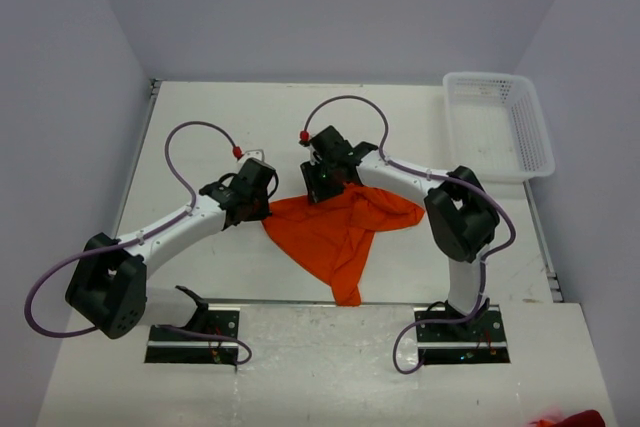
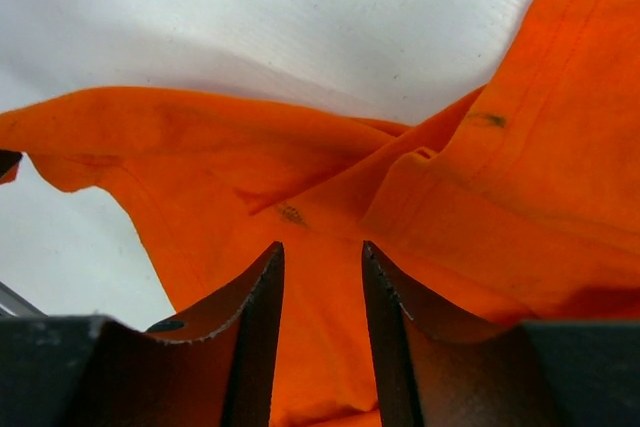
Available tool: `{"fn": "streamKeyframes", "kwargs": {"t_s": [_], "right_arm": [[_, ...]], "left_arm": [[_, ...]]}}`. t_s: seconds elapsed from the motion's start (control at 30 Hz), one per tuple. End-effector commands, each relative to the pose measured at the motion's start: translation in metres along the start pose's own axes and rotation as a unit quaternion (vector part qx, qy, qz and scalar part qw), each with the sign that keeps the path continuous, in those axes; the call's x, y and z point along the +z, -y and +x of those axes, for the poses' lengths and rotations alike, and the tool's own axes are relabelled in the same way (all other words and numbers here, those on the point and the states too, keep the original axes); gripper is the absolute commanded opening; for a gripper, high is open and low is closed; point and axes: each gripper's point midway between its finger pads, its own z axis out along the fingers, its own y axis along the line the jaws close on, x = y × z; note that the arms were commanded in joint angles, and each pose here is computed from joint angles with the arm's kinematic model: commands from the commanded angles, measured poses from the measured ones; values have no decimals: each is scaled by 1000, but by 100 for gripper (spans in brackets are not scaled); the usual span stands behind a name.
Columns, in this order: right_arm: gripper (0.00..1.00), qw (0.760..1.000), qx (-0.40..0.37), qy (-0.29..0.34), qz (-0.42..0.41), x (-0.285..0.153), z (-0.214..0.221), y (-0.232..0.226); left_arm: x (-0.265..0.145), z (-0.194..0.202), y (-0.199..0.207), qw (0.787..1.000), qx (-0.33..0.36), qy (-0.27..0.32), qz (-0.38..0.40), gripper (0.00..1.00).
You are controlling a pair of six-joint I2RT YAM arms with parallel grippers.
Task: Fold and stack the t-shirts
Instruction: Flatten out the tshirt
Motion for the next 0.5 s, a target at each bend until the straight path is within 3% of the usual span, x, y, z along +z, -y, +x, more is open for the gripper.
{"fn": "streamKeyframes", "kwargs": {"t_s": [0.0, 0.47], "right_arm": [[39, 1000, 7, 1, -6, 8, 5, -4], [41, 997, 12, -13, 81, 18, 11, 28]], "left_arm": [[-4, -13, 7, 1000, 2, 21, 21, 0], [-6, -9, 5, 999, 1, 21, 26, 0]]}}
